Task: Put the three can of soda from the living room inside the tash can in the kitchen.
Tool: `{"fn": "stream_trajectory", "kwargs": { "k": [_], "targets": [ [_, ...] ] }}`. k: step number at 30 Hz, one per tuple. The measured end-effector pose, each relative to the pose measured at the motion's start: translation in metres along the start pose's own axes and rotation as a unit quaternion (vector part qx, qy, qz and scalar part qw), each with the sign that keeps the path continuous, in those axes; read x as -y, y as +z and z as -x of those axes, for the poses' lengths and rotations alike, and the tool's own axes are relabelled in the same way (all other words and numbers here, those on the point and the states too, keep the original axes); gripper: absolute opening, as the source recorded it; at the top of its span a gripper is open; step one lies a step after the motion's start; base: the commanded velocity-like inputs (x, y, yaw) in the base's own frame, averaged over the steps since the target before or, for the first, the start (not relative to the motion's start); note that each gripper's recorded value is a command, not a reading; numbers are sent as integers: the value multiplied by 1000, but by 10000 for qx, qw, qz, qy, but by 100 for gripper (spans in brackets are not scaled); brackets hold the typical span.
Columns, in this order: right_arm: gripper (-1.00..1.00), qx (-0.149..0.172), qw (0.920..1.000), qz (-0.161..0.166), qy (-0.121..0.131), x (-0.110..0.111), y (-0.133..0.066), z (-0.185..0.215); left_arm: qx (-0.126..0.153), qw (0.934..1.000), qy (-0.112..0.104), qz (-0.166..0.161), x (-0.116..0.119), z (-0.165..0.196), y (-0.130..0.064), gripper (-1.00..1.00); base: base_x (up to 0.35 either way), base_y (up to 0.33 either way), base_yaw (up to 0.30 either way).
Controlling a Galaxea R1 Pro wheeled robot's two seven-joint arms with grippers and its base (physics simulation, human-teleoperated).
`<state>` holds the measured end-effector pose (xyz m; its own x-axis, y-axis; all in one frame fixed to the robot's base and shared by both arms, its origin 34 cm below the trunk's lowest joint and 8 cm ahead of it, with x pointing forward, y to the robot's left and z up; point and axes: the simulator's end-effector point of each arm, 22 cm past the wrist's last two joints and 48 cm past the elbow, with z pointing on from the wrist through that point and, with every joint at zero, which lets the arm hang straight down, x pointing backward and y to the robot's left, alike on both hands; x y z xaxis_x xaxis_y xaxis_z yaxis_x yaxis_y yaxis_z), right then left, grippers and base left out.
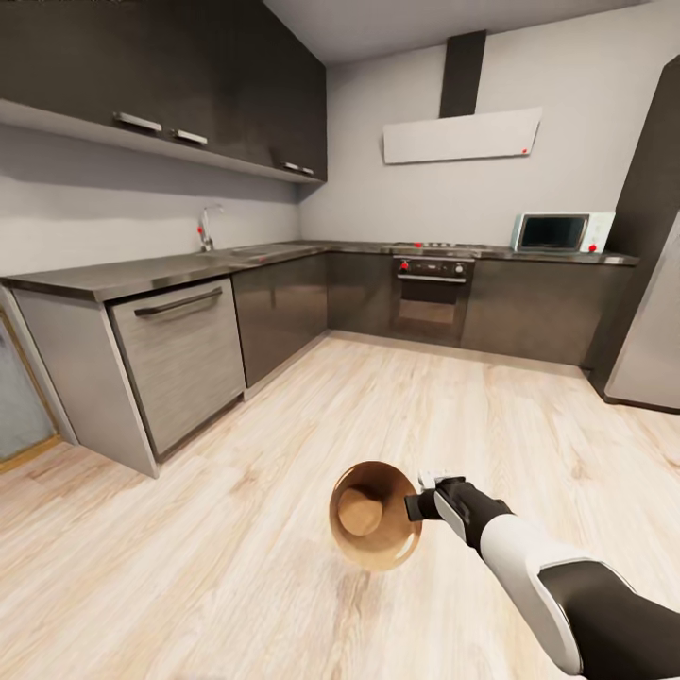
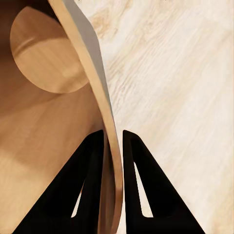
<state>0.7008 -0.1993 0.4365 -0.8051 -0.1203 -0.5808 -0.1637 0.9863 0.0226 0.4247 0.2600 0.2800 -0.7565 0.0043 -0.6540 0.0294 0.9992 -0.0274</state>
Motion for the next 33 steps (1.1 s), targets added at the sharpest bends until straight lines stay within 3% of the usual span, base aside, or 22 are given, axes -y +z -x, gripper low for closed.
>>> {"fn": "stream_trajectory", "kwargs": {
  "k": [4,6,9,23,33],
  "targets": [
    [-100,135,9999,-3,-24,0,-3,5,-5,10000,1,1,0,7,-5,100,0,0,0],
    [-100,401,9992,-1,-23,1,-5,14,-7,10000,6,2,0,11,-8,100,0,0,0],
    [-100,541,9985,-3,-67,1,-6,15,-10,10000,7,2,0,16,-12,100,0,0,0],
    [-100,1032,9944,-50,-226,7,-28,31,-60,10000,8,-3,0,37,-30,100,0,0,0],
    [-100,1483,9874,-121,-539,19,-48,2,-47,10000,14,-8,0,56,-43,100,0,0,0]
  ]
}}
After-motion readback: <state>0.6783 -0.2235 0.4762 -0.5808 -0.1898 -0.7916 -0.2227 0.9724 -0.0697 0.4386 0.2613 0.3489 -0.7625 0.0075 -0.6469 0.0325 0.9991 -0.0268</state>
